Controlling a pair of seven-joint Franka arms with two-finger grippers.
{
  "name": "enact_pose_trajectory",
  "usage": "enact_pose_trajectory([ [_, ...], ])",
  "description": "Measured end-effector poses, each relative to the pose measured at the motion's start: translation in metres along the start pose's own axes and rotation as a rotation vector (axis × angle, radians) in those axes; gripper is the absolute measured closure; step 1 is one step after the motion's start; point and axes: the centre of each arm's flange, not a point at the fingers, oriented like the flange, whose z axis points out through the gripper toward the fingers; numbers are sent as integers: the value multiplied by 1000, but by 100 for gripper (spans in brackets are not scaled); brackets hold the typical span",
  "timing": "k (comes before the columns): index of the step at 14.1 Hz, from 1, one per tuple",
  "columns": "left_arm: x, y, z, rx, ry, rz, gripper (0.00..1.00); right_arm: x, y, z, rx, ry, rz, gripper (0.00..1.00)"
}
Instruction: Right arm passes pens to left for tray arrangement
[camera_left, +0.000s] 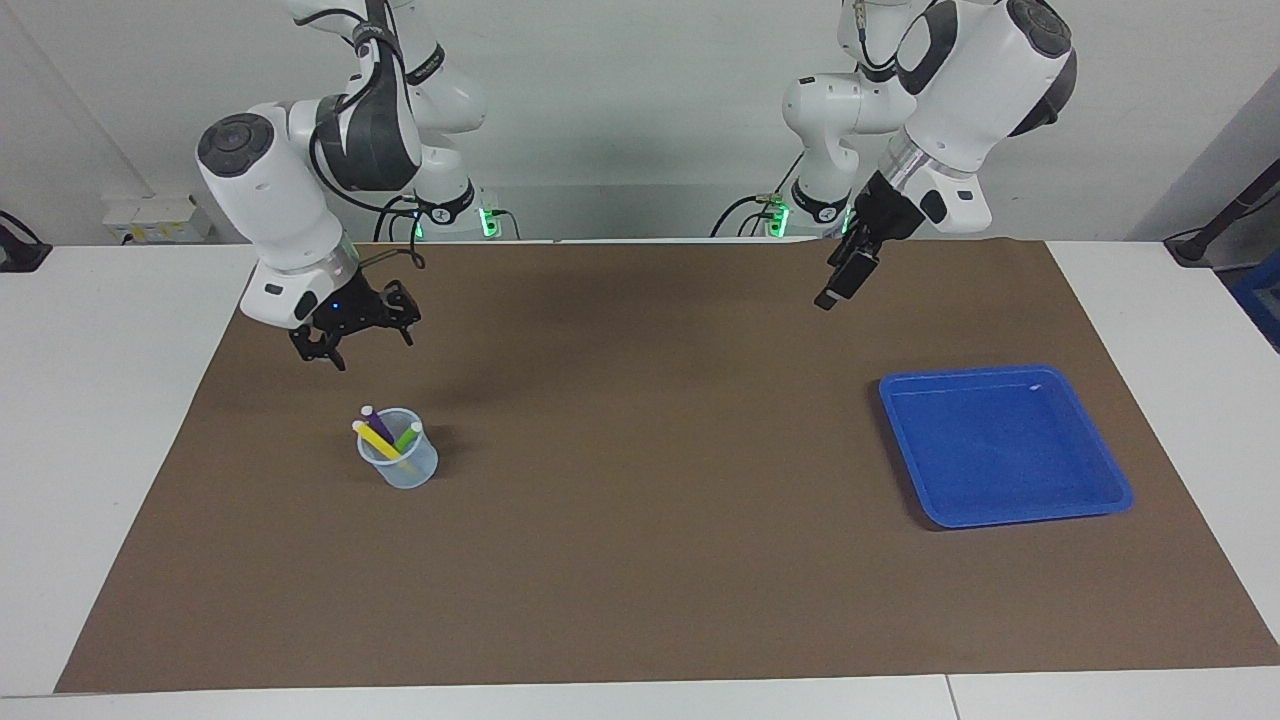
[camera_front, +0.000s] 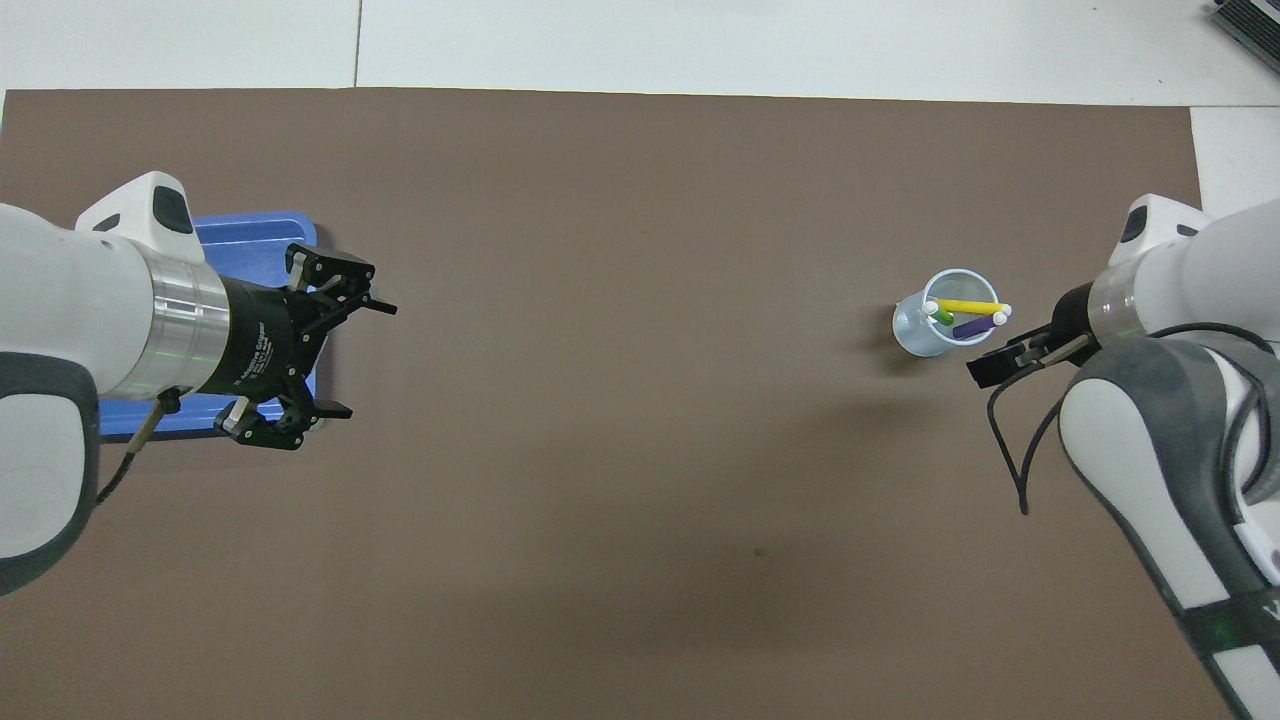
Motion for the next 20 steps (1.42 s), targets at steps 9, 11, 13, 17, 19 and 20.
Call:
enact_pose_trajectory([
  [9,-55,7,38,-97,-1,-105,0,18,13,40,-6,21,-101,2],
  [11,-71,7,51,-115,-5,-123,0,19,16,46,-7,24,-110,4],
  [13,-77,5,60,-113,-7,-127,0,20,17,51,-5,20,-111,9],
  [17,-90,4,65,-118,-14,-149,0,20,17,52,-4,19,-111,30],
  [19,-99,4,71,-131,-16,-156,0,20,17,52,-4,19,-111,39],
  [20,-103,3,76,-133,-17,-153,0,20,17,52,-4,19,-111,44],
])
